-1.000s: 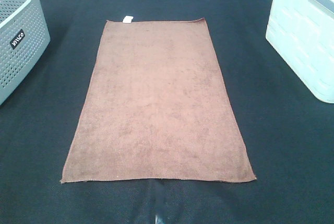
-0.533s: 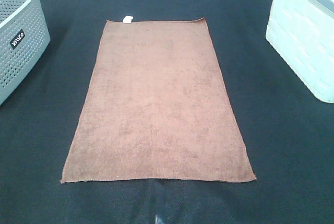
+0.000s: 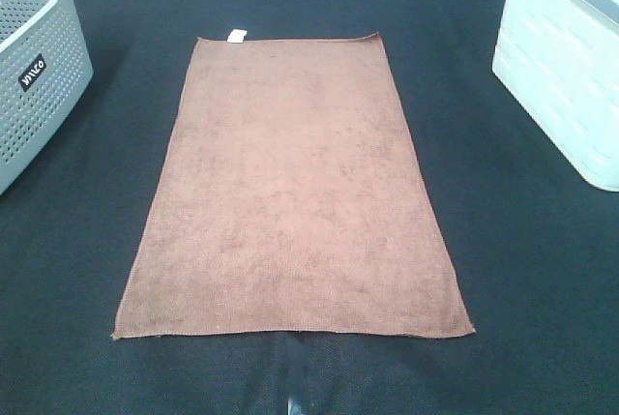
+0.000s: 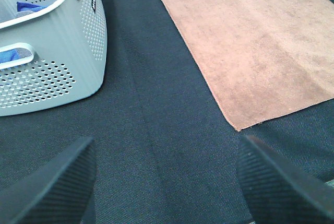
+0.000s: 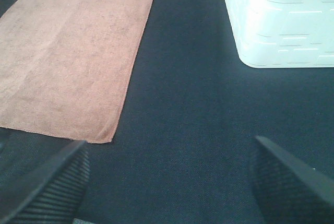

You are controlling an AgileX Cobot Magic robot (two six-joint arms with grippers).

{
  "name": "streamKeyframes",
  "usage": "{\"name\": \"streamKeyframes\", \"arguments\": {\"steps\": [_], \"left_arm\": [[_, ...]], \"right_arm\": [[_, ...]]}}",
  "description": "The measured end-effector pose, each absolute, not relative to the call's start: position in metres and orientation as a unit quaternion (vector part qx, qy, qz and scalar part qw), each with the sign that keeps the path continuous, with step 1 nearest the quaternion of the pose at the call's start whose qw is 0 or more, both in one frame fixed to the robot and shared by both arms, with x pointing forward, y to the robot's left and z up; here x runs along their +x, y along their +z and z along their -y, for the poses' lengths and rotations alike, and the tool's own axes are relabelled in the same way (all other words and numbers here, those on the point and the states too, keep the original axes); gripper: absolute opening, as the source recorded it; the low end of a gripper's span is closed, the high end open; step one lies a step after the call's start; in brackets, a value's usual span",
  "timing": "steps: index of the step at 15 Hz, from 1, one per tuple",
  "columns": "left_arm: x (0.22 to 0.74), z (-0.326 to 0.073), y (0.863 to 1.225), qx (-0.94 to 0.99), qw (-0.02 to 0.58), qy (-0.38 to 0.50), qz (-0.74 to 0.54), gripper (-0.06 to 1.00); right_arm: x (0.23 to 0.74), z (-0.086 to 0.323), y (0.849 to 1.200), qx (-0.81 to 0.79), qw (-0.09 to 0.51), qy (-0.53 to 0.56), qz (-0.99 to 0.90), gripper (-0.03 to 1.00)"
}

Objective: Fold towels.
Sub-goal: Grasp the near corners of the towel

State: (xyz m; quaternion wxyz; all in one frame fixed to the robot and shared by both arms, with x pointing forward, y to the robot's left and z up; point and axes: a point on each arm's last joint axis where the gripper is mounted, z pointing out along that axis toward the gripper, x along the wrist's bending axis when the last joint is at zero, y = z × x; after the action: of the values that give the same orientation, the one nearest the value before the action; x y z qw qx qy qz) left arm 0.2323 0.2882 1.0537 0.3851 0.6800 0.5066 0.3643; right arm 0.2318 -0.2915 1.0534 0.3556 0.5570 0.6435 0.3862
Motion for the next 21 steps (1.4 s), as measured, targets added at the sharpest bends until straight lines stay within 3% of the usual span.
{"name": "streamKeyframes", "arguments": {"steps": [21], "left_arm": [[0.2323,-0.2882,1.0537,0.68,0.385,0.364,-0.507,0.72]], "right_arm": [[0.2318,0.2915,1.0534,0.557,0.356,0.386,-0.644,0.78]]}}
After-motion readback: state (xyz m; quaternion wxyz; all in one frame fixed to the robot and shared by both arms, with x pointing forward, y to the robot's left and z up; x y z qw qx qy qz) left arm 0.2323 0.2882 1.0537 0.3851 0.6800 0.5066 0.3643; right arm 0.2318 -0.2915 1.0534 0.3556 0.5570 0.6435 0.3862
